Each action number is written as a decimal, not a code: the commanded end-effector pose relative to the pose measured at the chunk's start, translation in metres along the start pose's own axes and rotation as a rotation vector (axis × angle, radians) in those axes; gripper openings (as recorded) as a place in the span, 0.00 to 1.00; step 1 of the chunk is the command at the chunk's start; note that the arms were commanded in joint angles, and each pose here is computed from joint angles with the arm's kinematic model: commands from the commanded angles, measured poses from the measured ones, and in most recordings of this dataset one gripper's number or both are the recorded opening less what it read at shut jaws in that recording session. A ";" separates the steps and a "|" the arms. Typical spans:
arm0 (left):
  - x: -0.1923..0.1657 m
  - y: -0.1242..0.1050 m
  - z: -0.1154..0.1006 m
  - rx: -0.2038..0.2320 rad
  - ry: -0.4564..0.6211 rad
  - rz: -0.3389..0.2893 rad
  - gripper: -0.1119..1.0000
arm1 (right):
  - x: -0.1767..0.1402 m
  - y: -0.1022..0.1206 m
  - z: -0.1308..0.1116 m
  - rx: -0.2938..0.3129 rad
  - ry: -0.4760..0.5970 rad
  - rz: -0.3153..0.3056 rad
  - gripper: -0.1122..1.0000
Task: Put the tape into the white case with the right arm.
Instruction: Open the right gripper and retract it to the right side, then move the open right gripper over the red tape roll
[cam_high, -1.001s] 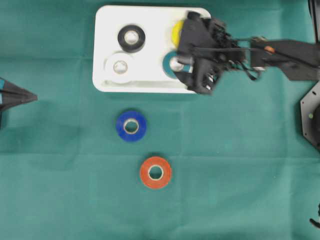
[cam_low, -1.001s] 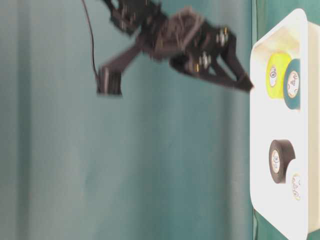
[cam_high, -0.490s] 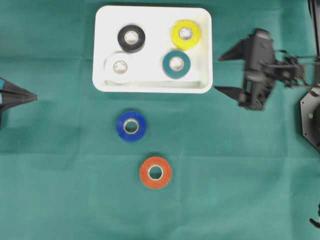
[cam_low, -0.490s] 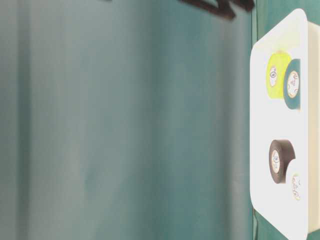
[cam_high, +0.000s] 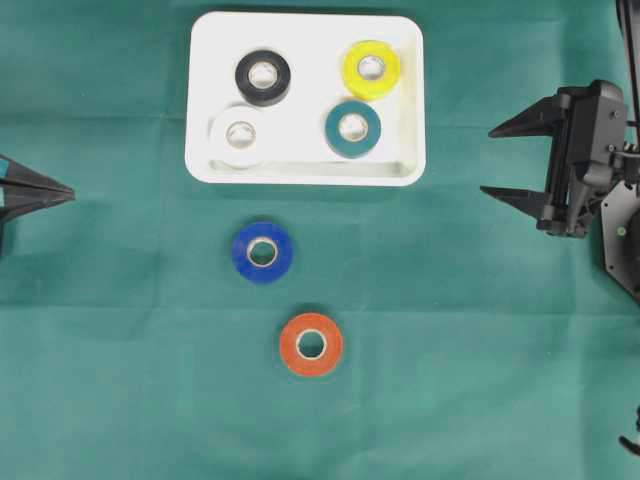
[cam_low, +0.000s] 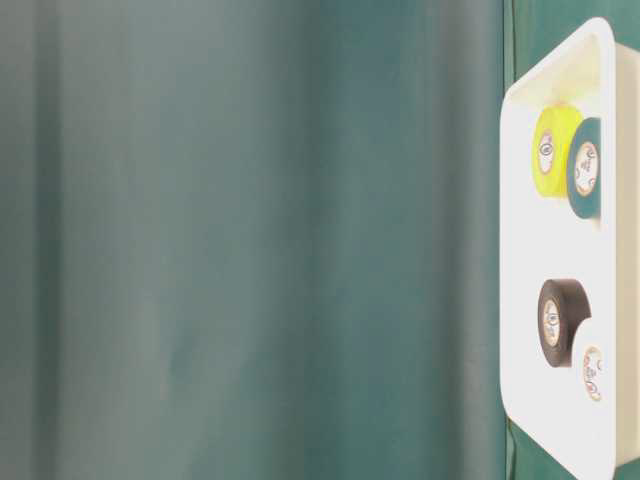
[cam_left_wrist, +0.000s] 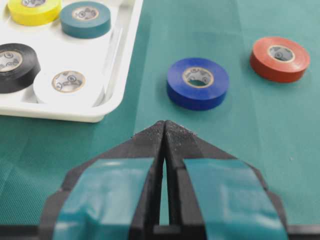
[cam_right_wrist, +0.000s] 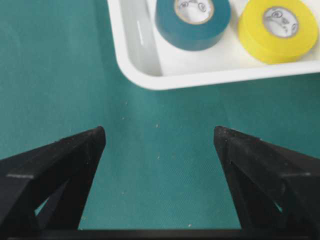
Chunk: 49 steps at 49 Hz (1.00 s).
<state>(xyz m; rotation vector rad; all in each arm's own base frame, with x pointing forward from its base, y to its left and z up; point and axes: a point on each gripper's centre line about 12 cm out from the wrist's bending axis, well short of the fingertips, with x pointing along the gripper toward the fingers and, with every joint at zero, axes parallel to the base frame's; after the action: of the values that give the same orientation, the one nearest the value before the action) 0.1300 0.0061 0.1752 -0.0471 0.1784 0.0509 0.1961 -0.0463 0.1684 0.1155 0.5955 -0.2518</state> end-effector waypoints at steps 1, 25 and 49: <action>0.000 0.000 0.004 0.000 -0.011 0.001 0.10 | -0.001 0.002 0.004 -0.001 -0.028 0.012 0.74; 0.000 0.000 0.004 -0.003 -0.011 0.001 0.10 | -0.014 0.054 -0.023 -0.161 0.001 0.255 0.74; 0.000 0.000 0.004 0.000 -0.011 0.000 0.10 | -0.018 0.076 -0.021 -0.218 -0.007 0.349 0.73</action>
<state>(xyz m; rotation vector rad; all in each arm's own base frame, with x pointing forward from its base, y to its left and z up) 0.1301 0.0061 0.1758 -0.0456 0.1769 0.0507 0.1818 0.0309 0.1534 0.0006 0.6142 0.1392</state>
